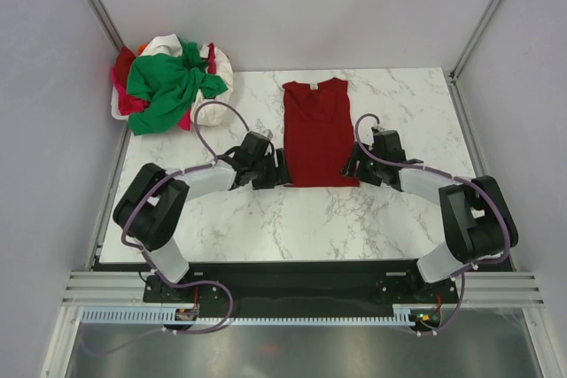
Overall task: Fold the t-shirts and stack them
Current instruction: Fold the tshirt
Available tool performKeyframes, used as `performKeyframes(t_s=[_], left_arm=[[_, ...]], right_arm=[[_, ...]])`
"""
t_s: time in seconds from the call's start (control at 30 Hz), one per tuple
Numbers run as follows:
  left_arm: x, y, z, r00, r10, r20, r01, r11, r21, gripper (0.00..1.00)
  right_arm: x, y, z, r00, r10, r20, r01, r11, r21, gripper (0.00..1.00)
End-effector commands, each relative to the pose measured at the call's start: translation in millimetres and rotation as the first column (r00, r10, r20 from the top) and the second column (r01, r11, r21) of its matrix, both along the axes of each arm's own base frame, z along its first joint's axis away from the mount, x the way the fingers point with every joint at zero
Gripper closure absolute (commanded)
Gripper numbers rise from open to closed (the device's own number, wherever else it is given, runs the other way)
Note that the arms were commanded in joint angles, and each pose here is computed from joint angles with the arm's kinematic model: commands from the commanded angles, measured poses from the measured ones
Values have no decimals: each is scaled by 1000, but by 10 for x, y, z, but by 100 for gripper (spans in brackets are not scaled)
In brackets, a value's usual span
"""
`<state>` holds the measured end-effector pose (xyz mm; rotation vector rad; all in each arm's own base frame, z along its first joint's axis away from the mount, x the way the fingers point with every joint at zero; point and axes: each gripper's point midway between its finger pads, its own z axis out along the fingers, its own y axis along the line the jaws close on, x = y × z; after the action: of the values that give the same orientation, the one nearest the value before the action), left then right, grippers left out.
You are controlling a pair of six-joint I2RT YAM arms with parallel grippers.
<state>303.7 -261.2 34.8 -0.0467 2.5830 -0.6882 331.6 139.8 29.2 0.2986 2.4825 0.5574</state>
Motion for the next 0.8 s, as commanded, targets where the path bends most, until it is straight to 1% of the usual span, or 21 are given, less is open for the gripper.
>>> performKeyframes(t_s=[0.0,0.07,0.1,0.17,0.2,0.23,0.27,0.3,0.37,0.4,0.43,0.57,0.6,0.67,0.7,0.73,0.77], left_arm=[[103,-92,-27,1000,26,14,-25,999,-43,31],[99,-125,-66,1000,24,0,-24,998,-55,41],[93,-139,-76,1000,20,-3,-20,998,-59,50],[76,-143,-97,1000,28,-8,-28,998,-55,64],[111,-190,-52,999,29,17,-27,997,-73,77],[110,-197,-50,999,28,19,-27,997,-76,84],[116,-211,-45,999,28,23,-26,997,-77,90],[126,-227,-34,999,26,29,-24,997,-78,98],[138,-229,-25,999,27,34,-25,997,-77,98],[133,-225,-17,999,27,35,-25,997,-78,98],[123,-221,-2,999,25,38,-22,997,-80,98],[47,-175,104,998,25,60,-20,996,-88,98],[-24,-140,88,998,22,55,-17,996,-85,98],[-92,-117,233,996,18,84,-9,994,-107,98],[-205,-79,182,997,6,75,1,995,-98,98],[-253,-56,279,995,4,97,7,994,-111,98],[-367,13,201,997,0,81,8,995,-100,98]], right_arm=[[-182,-26,-311,994,-2,-108,0,1000,-17,30],[-182,-30,-328,994,0,-110,-2,1000,-18,35],[-188,-32,-341,994,1,-113,-3,1000,-20,41],[-196,-26,-355,993,4,-117,-7,1000,-21,47],[-204,-23,-366,993,6,-121,-8,1000,-19,54],[-204,-21,-369,993,7,-121,-9,1000,-18,58],[-203,-12,-368,993,9,-121,-11,1000,-13,62],[-203,2,-376,992,14,-124,-15,1000,-7,73],[-209,19,-376,992,21,-128,-21,1000,1,85],[-217,27,-375,991,26,-130,-25,1000,5,97],[-216,27,-359,992,25,-127,-24,1000,7,100],[-290,13,-302,992,28,-126,-27,1000,9,100],[-335,3,-269,992,30,-124,-29,1000,10,100],[-475,-16,-283,989,40,-144,-39,999,8,100],[-496,-14,-209,991,44,-124,-43,999,13,100],[-545,-19,-196,991,48,-123,-47,999,10,100],[-646,-35,-171,991,52,-121,-51,999,9,100]])
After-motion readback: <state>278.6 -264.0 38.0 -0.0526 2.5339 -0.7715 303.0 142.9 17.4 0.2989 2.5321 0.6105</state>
